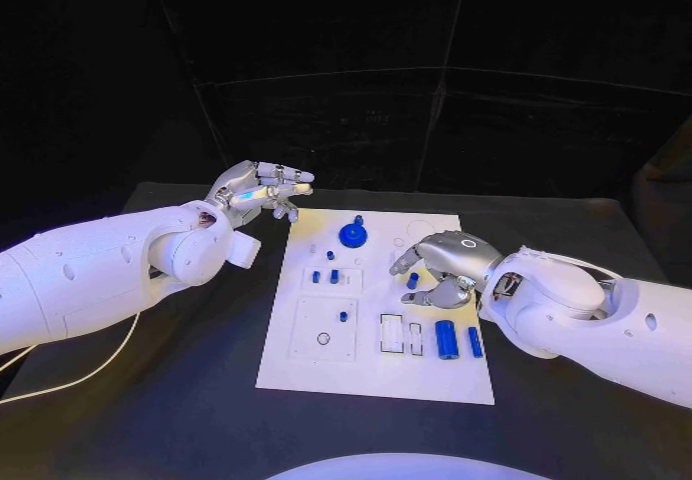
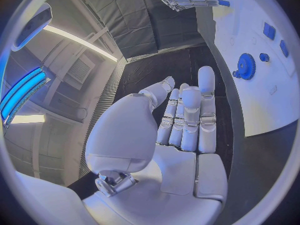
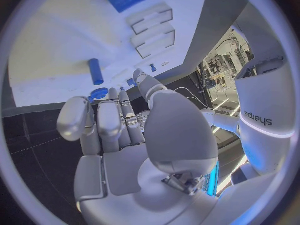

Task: Assemble the parts on the task board

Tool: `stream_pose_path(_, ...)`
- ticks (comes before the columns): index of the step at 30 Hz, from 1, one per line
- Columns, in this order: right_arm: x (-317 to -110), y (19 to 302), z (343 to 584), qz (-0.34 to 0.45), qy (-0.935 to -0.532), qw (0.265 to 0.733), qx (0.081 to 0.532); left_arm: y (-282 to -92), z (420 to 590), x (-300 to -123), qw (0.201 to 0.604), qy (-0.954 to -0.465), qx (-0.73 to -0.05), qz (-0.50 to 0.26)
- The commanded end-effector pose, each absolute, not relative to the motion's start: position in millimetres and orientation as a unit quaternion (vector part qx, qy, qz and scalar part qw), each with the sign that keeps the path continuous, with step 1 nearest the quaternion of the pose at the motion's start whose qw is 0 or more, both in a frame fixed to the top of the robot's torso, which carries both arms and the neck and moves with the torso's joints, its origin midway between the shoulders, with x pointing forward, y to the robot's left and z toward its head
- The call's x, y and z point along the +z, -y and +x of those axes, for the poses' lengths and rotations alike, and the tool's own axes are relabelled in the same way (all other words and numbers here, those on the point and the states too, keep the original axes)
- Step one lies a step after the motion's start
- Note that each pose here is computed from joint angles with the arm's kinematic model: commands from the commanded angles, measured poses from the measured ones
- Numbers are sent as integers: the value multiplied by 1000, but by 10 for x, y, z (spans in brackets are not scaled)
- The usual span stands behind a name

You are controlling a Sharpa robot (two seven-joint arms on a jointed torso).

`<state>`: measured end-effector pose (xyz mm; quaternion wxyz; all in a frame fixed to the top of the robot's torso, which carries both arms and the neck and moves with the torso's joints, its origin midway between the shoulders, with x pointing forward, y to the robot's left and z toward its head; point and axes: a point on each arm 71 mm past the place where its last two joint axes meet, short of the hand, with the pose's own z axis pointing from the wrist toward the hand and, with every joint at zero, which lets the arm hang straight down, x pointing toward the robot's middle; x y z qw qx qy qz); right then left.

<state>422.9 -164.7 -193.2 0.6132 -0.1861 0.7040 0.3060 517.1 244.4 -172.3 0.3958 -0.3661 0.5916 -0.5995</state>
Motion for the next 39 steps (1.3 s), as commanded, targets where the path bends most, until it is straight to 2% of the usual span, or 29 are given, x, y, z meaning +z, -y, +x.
stream_pose_path(1, -1960, 1713, 4255, -180, -730, 597, 279, -2425, 5169, -1712, 389, -591, -605, -364)
stream_pose_path(23, -2004, 1731, 4338, -209, -738, 596, 237, -2421, 5169, -1722, 387, -594, -605, -363)
stream_pose_path(33, -2006, 1693, 4353, -217, -733, 601, 231, -2419, 5168, -1726, 384, -595, -605, -364)
stream_pose_path(39, -1974, 1659, 4344, -215, -719, 614, 243, -2419, 5168, -1727, 383, -596, -605, -364)
